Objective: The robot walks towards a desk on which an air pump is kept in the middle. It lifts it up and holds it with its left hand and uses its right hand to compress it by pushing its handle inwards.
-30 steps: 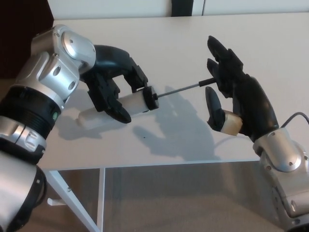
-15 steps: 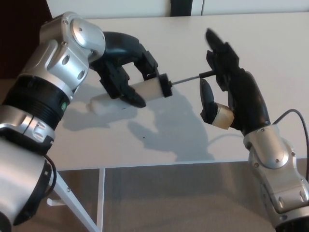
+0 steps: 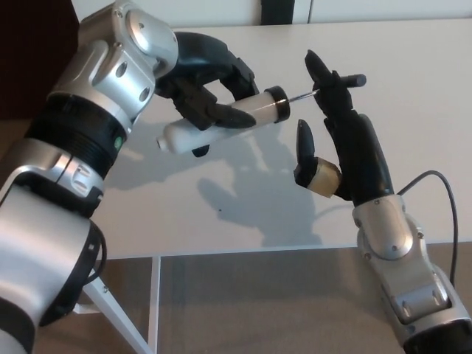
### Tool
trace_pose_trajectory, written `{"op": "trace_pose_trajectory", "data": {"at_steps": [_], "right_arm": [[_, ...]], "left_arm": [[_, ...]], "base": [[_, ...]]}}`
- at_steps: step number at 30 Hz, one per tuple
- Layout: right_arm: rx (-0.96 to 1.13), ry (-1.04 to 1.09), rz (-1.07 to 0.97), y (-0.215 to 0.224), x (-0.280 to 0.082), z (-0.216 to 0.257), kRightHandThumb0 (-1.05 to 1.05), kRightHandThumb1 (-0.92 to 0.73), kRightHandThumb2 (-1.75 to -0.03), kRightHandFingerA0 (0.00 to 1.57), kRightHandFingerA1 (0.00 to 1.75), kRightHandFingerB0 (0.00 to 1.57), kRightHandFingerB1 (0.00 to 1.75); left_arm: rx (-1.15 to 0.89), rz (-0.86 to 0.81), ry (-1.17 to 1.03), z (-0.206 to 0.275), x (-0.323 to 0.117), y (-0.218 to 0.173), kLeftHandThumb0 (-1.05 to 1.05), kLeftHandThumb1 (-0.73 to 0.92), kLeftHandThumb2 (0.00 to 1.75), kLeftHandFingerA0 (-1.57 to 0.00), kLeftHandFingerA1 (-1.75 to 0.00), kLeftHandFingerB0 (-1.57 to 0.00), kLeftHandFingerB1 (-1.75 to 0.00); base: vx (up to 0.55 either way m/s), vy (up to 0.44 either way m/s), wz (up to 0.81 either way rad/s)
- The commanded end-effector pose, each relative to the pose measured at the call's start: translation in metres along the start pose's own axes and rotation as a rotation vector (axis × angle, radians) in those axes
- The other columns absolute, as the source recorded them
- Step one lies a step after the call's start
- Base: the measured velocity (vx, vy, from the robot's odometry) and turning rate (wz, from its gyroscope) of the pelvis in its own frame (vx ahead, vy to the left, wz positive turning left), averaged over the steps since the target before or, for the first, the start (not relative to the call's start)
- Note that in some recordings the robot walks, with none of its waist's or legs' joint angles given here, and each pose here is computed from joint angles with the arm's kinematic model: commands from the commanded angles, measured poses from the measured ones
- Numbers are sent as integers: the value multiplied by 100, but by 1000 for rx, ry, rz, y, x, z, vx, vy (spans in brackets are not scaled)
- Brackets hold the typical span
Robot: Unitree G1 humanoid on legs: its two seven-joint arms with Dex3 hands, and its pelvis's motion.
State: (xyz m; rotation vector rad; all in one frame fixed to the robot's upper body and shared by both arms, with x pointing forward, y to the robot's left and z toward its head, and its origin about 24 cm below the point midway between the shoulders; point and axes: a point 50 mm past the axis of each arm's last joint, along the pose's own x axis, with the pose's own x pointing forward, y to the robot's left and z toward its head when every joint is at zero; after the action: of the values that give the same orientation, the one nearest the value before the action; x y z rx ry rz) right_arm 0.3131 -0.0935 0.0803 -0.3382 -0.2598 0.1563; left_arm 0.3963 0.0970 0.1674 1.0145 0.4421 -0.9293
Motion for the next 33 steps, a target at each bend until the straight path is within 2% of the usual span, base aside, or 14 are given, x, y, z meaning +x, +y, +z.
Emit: {"op": "trace_pose_trajectory", "data": {"at_steps": [1,7,10,12,13,17,18,19,20,25,26,27,28,33], "right_arm": [[-105,-73,-125,0,6,6,-80,-92,-122,0,16,0,14],[-96,-77,-159,1,10,7,-82,-92,-123,0,16,0,14],[-74,-76,-160,1,11,7,-85,-92,-122,0,14,0,11],[-69,-75,-157,1,11,6,-85,-92,-122,0,14,0,11],[-60,-74,-152,1,10,6,-86,-92,-121,0,12,0,10],[-45,-74,-143,0,10,5,-86,-91,-120,0,12,0,11],[-42,-76,-137,-1,10,5,-85,-88,-120,0,13,0,12],[-40,-77,-133,-2,10,5,-85,-88,-120,0,13,0,12],[-37,-86,-127,-3,9,6,-88,-90,-120,0,9,0,8],[-41,-120,-120,-6,6,10,-84,-88,-119,0,11,0,11],[-39,-131,-118,-8,3,11,-83,-85,-119,0,12,0,13],[-38,-138,-117,-9,1,12,-83,-85,-119,0,12,0,13],[-41,-155,-124,-13,-2,14,-85,-80,-103,0,1,0,6],[-41,-204,-147,-25,-16,22,-86,-87,-120,0,11,0,11]], "left_arm": [[-86,34,31,4,-3,9,-67,92,70,-89,-123,-32,-104],[-68,53,47,7,-3,12,-68,92,70,-86,-127,-30,-116],[-67,53,42,7,-4,12,-65,92,67,-80,-112,-32,-96],[-65,57,42,6,-4,12,-65,92,67,-80,-112,-32,-96],[-67,56,39,5,-3,12,-65,92,70,-79,-128,-23,-112],[-60,59,38,2,-2,11,-65,92,68,-81,-124,-31,-101],[-55,57,35,2,-2,10,-64,79,116,-85,-113,-38,-82],[-51,56,33,1,-2,10,-64,79,116,-85,-113,-38,-82],[-49,49,18,-1,-3,10,-68,91,69,-81,-135,-44,-76],[-28,36,-18,-4,-6,10,-63,83,69,-78,-146,-42,-59],[-7,44,-4,-7,-7,10,-49,79,67,-66,-148,-57,-126],[8,50,7,-9,-7,10,-49,79,67,-66,-148,-57,-126],[28,58,32,-14,-8,12,-11,59,95,-73,-164,-72,-140],[15,61,89,-30,-11,12,-5,60,93,-81,-170,-66,-147]], "base": [[0,0,0],[0,0,0],[0,0,0],[0,0,0],[0,0,0],[0,0,0],[0,0,0],[0,0,0],[0,0,0],[0,0,0],[0,0,0],[0,0,0],[0,0,0],[0,0,0]]}}
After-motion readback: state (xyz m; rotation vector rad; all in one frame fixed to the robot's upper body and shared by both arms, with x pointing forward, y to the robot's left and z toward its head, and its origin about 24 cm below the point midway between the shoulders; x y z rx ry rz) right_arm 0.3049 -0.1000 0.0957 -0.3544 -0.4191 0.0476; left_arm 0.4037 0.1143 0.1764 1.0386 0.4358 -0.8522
